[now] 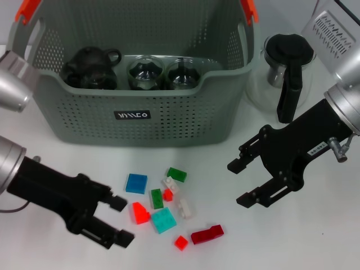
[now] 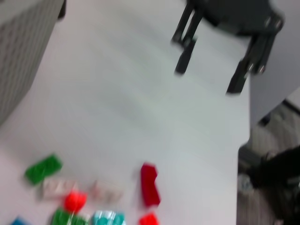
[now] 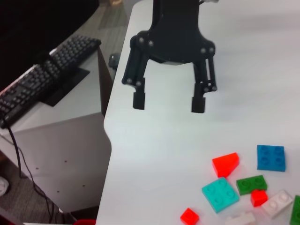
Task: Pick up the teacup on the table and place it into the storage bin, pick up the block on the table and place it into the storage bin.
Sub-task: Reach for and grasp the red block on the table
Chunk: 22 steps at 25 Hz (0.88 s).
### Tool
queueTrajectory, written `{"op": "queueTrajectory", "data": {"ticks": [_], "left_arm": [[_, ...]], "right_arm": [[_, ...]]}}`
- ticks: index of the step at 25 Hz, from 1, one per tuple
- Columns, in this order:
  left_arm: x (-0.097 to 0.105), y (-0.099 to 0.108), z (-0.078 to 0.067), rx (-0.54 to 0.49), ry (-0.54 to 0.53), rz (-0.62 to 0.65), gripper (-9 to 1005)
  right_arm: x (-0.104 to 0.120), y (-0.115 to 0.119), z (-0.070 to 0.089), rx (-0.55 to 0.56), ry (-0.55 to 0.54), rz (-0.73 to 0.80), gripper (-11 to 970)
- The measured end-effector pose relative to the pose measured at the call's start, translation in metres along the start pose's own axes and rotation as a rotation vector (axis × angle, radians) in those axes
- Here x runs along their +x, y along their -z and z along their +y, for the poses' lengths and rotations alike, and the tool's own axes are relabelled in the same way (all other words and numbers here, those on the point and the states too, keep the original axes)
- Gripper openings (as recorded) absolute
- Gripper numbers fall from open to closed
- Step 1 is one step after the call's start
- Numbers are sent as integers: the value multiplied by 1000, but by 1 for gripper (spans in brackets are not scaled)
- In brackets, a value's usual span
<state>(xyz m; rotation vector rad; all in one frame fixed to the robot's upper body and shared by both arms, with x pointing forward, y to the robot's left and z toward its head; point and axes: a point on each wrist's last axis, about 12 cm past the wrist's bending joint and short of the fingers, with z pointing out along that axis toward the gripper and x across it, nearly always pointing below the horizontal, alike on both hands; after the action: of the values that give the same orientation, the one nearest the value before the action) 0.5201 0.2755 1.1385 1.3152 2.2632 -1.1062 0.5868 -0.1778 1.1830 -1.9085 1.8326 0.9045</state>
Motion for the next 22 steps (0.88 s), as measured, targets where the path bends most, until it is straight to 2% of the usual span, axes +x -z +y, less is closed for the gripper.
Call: {"op": "queueTrajectory", "data": {"ticks": [3,9,12,14,22], "left_arm": [[-2,-2,-1,29,-37,-90,890],[2,9,-4,36,-182,-385,890],[5,10,-4,27,-207,-426,890],[13,9,-5,10,-220,-452,891],[17,6,-3,-23,-236,-486,891]], "right_arm": [[-2,0,0,-4,22,-23,696],[-1,-2,2,-13,17,-45,687],[-1,-5,4,-23,7,-37,683],[0,-6,4,-26,1,-26,637],[-1,-22,6,-54,13,63,637]]}}
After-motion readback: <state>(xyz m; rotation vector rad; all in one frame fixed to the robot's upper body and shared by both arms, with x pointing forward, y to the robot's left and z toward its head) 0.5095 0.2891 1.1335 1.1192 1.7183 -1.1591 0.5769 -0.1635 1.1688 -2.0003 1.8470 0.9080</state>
